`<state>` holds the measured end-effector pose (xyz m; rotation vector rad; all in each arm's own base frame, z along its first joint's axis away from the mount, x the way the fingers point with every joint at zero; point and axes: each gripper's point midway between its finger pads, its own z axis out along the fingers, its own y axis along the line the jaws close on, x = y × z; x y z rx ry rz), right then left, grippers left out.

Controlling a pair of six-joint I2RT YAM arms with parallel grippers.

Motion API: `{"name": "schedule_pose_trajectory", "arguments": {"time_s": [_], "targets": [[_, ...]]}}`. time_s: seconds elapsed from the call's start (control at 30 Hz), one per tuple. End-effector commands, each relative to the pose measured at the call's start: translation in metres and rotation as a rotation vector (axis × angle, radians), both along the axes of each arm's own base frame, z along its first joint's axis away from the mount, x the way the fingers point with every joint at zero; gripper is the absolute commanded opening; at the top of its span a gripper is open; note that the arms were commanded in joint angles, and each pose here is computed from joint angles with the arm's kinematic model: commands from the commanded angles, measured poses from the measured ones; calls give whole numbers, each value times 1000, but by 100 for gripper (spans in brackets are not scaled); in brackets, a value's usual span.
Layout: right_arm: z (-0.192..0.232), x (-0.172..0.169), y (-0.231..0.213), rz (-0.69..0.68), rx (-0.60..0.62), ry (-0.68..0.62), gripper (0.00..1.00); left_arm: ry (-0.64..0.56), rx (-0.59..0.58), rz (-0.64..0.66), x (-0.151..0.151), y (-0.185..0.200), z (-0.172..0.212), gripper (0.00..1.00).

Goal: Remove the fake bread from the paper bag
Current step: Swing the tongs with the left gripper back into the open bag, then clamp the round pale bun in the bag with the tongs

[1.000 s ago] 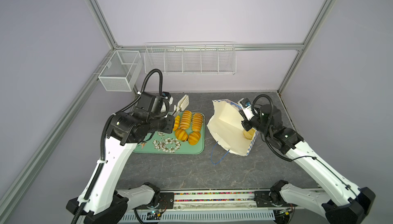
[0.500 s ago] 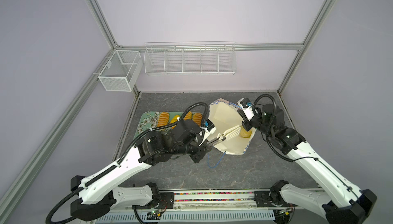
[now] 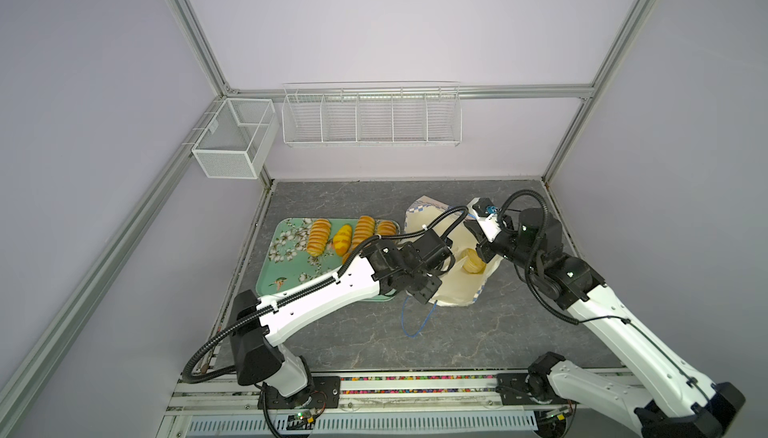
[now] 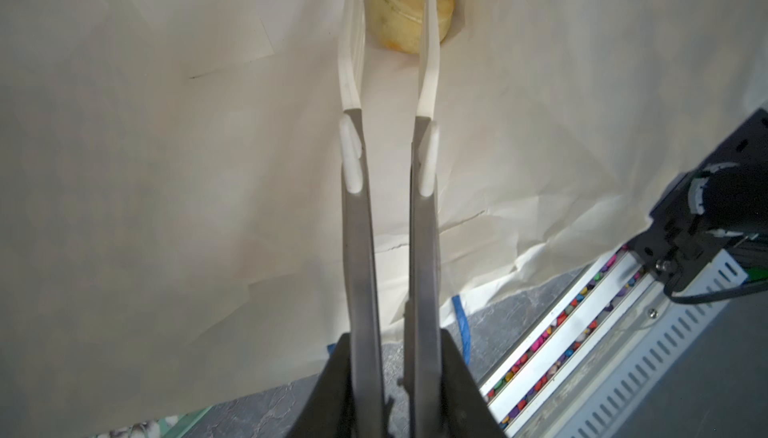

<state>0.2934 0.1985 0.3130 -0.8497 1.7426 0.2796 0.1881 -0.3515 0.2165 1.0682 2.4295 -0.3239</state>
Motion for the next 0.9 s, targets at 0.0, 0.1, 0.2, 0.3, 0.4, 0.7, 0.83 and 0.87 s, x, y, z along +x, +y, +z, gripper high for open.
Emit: {"name": "schedule_pose_trajectory", "arguments": {"time_s": [0.0, 0.1, 0.2, 0.3, 0.4, 0.7, 0.83, 0.87], "targets": [[-12, -1, 2, 13, 3, 18, 7, 14, -59, 90, 12, -15, 14, 30], [-14, 0, 3, 10, 20, 16, 7, 129, -81, 150, 15, -25, 5, 31], [-15, 4, 0, -21, 37, 14, 7, 245, -113, 198, 17, -32, -7, 31], [-15, 8, -3, -57, 55, 13, 7, 296, -165, 210, 18, -43, -9, 32], [-10, 11, -4, -74, 68, -3, 7, 330, -208, 210, 18, -51, -10, 32], [8, 20, 2, -69, 90, -37, 7, 447, -243, 204, 22, -71, -35, 34], [11, 22, 3, -67, 83, -39, 7, 465, -232, 225, 26, -76, -45, 34], [11, 22, 3, -64, 82, -41, 7, 474, -233, 222, 26, -79, -48, 34]]}}
